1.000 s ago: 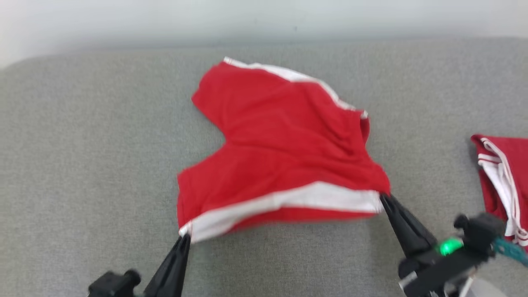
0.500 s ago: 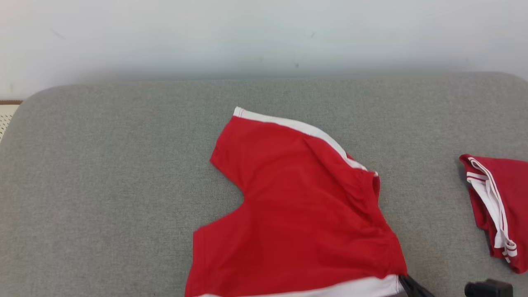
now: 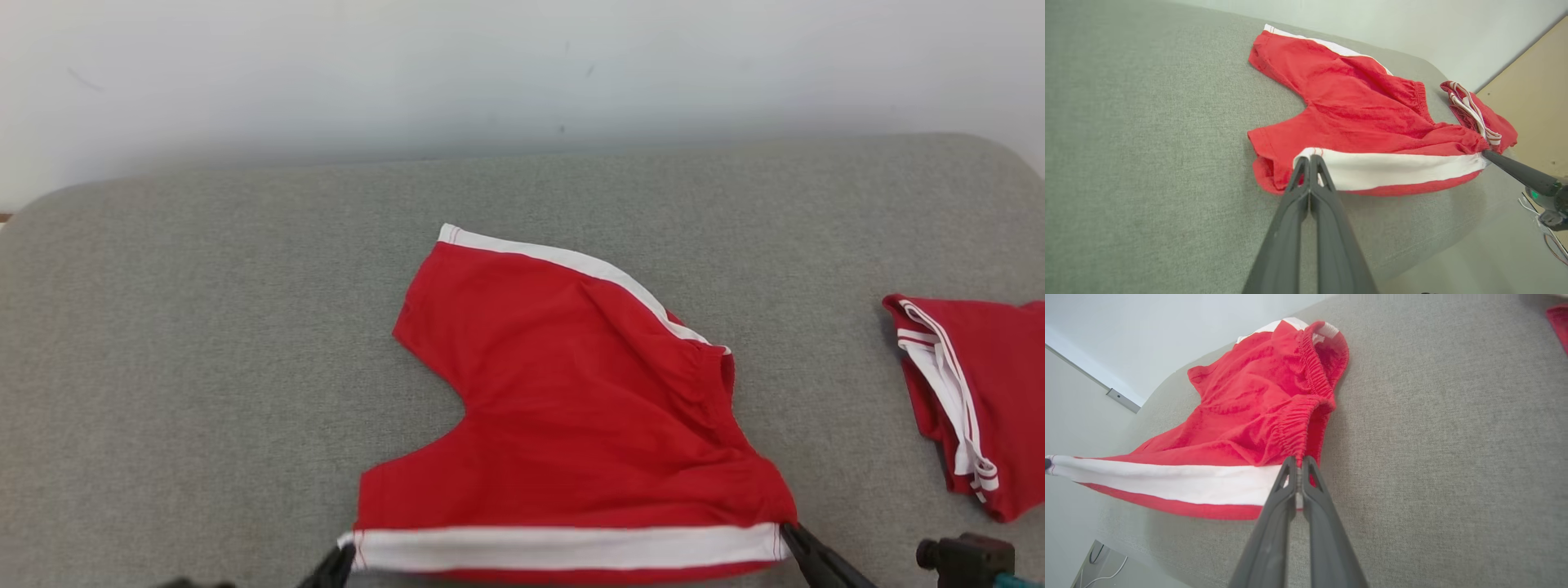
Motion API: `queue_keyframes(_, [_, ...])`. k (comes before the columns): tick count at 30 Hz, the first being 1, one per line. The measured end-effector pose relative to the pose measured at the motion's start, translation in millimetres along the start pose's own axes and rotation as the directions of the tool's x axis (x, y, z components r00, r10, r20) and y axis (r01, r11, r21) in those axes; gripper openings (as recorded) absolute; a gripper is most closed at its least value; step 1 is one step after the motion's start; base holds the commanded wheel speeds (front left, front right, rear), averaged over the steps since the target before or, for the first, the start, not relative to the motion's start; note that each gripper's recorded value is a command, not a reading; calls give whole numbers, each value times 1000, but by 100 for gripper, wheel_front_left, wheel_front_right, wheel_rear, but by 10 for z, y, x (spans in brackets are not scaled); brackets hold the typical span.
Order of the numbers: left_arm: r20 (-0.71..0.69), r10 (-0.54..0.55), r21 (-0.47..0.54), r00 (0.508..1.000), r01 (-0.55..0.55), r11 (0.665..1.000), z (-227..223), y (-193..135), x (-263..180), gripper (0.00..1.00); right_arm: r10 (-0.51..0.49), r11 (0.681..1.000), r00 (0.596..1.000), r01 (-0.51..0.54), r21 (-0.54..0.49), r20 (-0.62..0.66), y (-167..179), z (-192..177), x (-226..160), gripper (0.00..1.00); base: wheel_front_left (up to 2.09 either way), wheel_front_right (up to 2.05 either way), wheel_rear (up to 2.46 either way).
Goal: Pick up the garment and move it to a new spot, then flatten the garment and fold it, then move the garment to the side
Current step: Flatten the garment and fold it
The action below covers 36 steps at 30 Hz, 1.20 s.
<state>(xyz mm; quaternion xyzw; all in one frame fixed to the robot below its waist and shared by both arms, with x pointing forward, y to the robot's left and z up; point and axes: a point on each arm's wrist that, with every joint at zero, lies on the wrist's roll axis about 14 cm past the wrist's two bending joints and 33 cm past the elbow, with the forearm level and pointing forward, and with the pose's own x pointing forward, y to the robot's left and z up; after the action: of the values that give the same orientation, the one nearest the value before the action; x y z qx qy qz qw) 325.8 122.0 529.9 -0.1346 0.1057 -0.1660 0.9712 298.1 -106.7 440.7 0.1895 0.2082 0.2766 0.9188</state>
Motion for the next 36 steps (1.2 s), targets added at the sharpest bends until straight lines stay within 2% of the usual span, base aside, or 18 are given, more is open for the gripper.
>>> queue_keyframes(10, [109,-90,115,990,78,990,555,85,765,0,-40,999,992,36,36,118,-96,380,338,0,0,0,0])
queue_keyframes(17, [88,-156,173,984,139,975,740,83,1459,0,-59,996,977,45,74,205,-160,650,661,0,0,0,0])
queue_keyframes(30, [9,-146,224,989,141,964,654,227,2589,0,-155,986,936,128,105,317,-528,965,989,0,0,0,0])
queue_keyframes(36, [-76,-102,236,992,117,965,342,335,3024,0,-181,982,933,152,115,312,-655,936,1094,0,0,0,0])
